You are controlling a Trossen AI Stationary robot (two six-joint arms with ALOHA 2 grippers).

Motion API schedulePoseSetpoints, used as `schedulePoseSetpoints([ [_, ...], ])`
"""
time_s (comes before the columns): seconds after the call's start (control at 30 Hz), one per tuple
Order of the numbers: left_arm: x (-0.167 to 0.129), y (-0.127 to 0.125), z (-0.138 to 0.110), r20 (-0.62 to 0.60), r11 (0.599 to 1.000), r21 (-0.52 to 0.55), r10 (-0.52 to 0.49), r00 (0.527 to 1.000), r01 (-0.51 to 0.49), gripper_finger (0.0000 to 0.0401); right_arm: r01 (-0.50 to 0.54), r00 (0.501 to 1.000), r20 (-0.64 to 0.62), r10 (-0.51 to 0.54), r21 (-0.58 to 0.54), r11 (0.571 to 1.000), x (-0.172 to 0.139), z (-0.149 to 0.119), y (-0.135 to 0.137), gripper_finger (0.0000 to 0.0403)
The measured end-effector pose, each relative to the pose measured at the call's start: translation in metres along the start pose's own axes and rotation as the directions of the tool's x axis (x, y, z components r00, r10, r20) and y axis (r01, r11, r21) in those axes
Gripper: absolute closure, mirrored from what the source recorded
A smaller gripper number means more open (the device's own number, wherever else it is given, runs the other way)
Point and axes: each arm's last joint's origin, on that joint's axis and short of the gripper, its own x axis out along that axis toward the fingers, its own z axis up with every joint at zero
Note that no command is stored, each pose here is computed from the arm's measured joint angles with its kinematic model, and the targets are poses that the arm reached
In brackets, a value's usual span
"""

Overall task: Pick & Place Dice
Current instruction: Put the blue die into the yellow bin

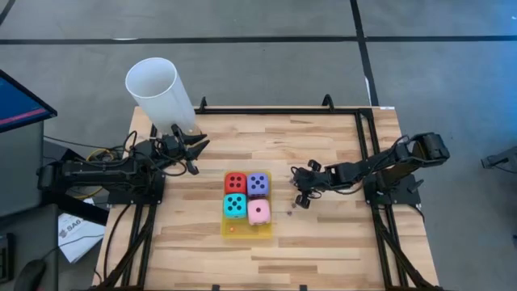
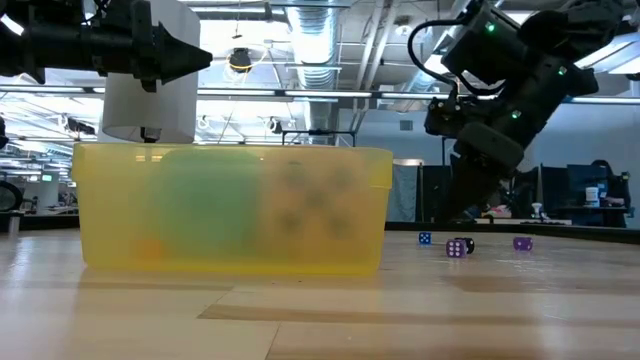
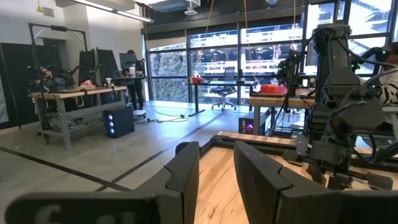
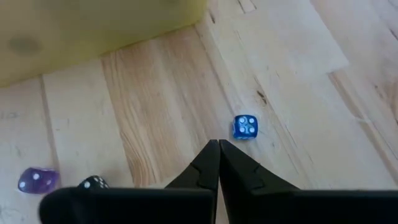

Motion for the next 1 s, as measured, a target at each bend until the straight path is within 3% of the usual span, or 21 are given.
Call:
schedulePoseSetpoints([
  [0.47,0.000,0.000,0.000,0.000,1.000,0.000,0.000,1.000,0.000,0.0311,0.014,1.000,-0.024,-0.014,-0.008,1.000,0.005,-0.003,0.000,0.0383],
  [1.0,0.000,0.000,0.000,0.000,1.000,0.000,0.000,1.000,0.000,0.0311,0.076,0.996,-0.054,-0.078,-0.030,0.997,0.018,-0.010,-0.001,0.0162],
])
